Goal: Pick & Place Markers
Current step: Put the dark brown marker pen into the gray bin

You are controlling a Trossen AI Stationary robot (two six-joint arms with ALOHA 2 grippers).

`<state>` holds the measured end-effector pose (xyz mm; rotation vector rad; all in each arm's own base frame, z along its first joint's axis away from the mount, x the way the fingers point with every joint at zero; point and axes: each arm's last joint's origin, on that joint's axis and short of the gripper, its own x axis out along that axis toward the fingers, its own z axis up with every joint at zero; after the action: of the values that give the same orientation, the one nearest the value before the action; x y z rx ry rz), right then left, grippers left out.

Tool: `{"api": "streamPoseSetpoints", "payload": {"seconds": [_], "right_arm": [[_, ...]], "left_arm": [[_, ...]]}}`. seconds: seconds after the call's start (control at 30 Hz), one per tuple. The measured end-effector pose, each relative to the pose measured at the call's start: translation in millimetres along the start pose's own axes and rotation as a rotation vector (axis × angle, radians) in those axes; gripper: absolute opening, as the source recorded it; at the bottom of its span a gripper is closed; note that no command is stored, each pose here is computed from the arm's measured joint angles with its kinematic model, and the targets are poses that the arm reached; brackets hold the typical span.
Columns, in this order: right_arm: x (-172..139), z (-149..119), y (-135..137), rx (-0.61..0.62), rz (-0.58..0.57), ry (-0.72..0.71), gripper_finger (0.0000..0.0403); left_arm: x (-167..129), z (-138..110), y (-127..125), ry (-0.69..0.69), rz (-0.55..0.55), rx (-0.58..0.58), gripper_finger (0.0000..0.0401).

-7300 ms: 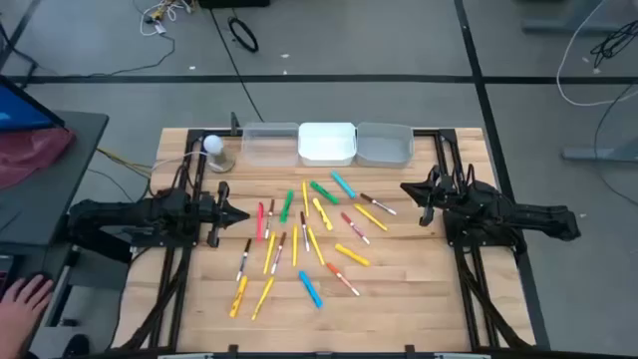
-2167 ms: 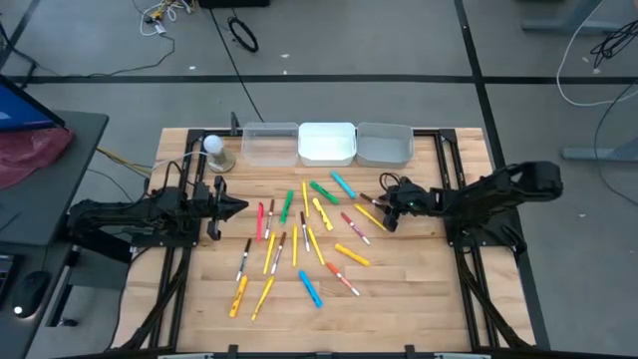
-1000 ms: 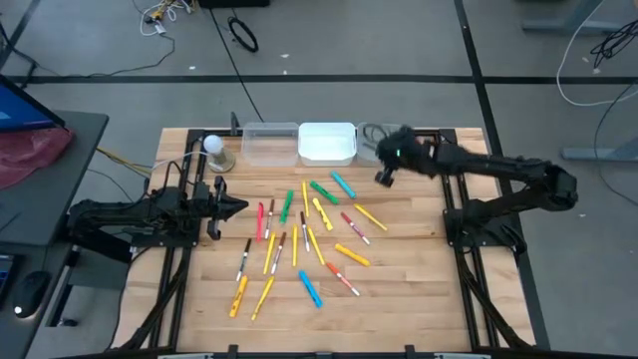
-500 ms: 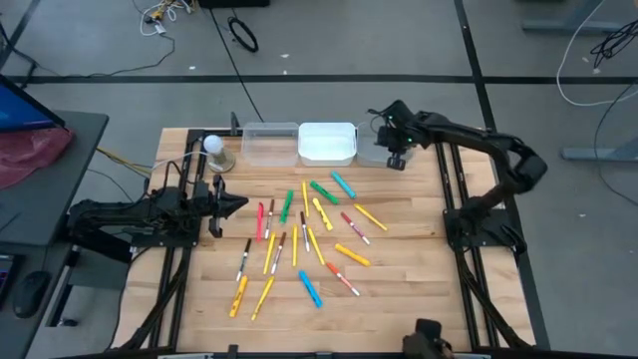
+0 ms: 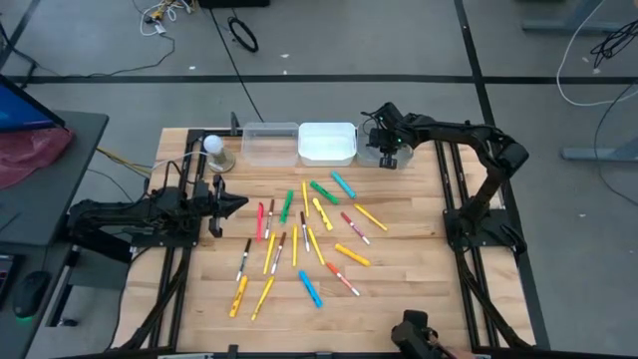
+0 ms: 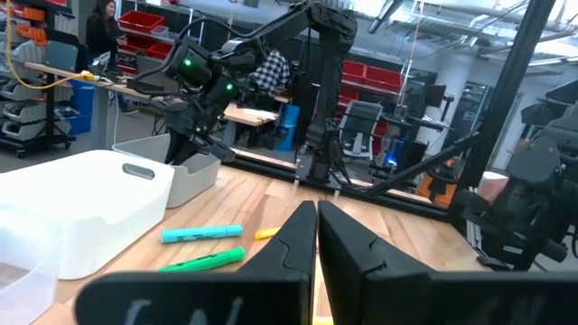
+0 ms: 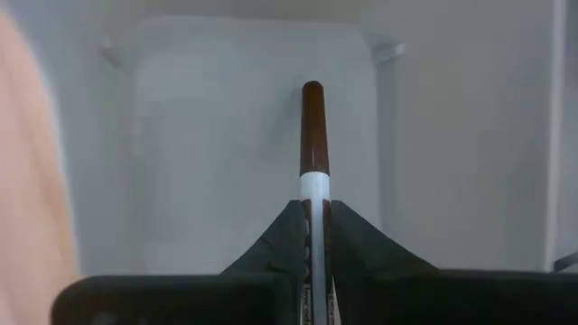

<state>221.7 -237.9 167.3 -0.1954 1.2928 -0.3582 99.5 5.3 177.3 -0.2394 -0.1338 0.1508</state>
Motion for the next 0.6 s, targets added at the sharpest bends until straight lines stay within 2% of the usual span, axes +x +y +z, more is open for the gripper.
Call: {"api": "streamPoseSetpoints", "payload": {"seconds": [0.17, 0.27, 0.6], "right_arm": [[0.0, 0.9, 0.1, 0.007, 0.014, -0.021, 0.0061], [0.0, 0.8, 0.0, 0.012, 0.040, -0.043, 0.0063], [0.0, 2.2, -1.7, 0.063, 0.027, -0.059, 0.0064]], "left_arm": [[0.0, 0.1, -0.1, 0.000, 0.000, -0.001, 0.0018], [0.0, 0.1, 0.0, 0.000, 0.000, -0.001, 0.0018], [0.0, 0.0, 0.0, 0.000, 0.000, -0.001, 0.0018]]}}
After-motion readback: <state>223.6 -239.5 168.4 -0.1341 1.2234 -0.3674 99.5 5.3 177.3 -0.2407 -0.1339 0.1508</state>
